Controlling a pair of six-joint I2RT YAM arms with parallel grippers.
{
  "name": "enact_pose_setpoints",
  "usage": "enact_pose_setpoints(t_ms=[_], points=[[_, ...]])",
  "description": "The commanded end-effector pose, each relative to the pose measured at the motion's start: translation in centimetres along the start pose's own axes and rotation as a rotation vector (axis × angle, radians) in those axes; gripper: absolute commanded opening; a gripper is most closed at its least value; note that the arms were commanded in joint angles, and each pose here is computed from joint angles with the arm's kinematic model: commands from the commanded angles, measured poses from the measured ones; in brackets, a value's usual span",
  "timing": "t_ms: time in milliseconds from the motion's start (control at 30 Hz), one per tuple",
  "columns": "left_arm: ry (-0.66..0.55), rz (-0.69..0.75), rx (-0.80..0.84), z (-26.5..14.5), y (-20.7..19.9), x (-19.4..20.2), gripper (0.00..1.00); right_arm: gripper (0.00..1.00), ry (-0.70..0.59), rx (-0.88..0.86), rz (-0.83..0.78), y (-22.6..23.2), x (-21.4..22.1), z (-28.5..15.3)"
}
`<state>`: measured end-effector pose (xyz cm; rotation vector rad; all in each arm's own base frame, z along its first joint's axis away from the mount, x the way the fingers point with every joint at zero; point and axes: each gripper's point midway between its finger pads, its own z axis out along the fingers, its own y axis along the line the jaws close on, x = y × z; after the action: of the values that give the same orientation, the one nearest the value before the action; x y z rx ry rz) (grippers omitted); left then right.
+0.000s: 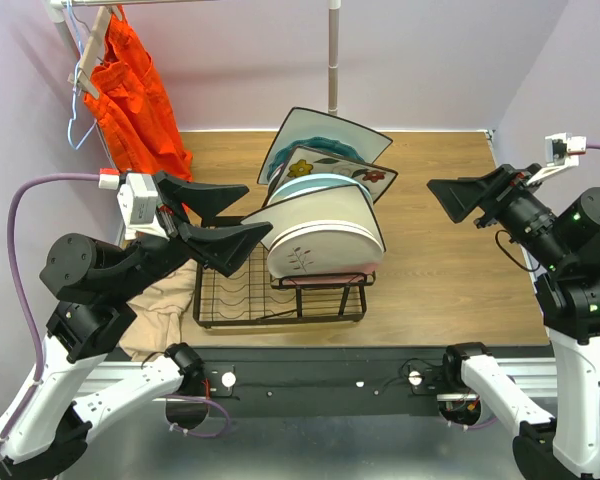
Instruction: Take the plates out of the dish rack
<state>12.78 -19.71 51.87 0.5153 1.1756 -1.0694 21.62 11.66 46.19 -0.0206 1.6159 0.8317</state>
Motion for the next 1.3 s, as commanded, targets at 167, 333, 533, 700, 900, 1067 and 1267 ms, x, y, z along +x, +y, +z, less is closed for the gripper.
enact_pose_setpoints(t_ms=[167, 333, 533, 700, 900, 1067, 1267], points=[[0.091, 0.037, -0.033, 0.1, 1.0, 1.6, 0.88, 1.0, -0.073, -0.011, -0.121, 0.6, -1.1, -1.5], [0.136, 0.052, -0.018, 0.0, 0.7, 2.0, 0.88, 0.87, 0.047, -0.106, -0.121, 0.9, 0.8, 0.3], [0.164, 0.048, -0.079, -0.5, 1.8, 2.8, 0.88, 0.8, 0.1, -0.268, -0.199, 4.3, -1.3, 1.1], [0.176, 0.027, -0.043, -0.5, 1.2, 3.3, 0.88, 0.73, 0.173, -0.468, -0.264, 7.8, -1.6, 0.1], [0.192, 0.029, 0.061, -0.7, -0.5, 3.9, 0.85, 0.72, 0.229, -0.558, -0.343, 7.2, 1.9, -1.1], [0.27, 0.059, 0.152, 0.3, -0.8, 7.0, 0.75, 0.72, 0.278, -0.632, -0.41, 5.8, 5.5, -1.6], [0.365, 0.063, 0.15, 1.8, 0.6, 10.1, 0.65, 0.72, 0.296, -0.746, -0.463, 4.6, 8.7, -1.5]])
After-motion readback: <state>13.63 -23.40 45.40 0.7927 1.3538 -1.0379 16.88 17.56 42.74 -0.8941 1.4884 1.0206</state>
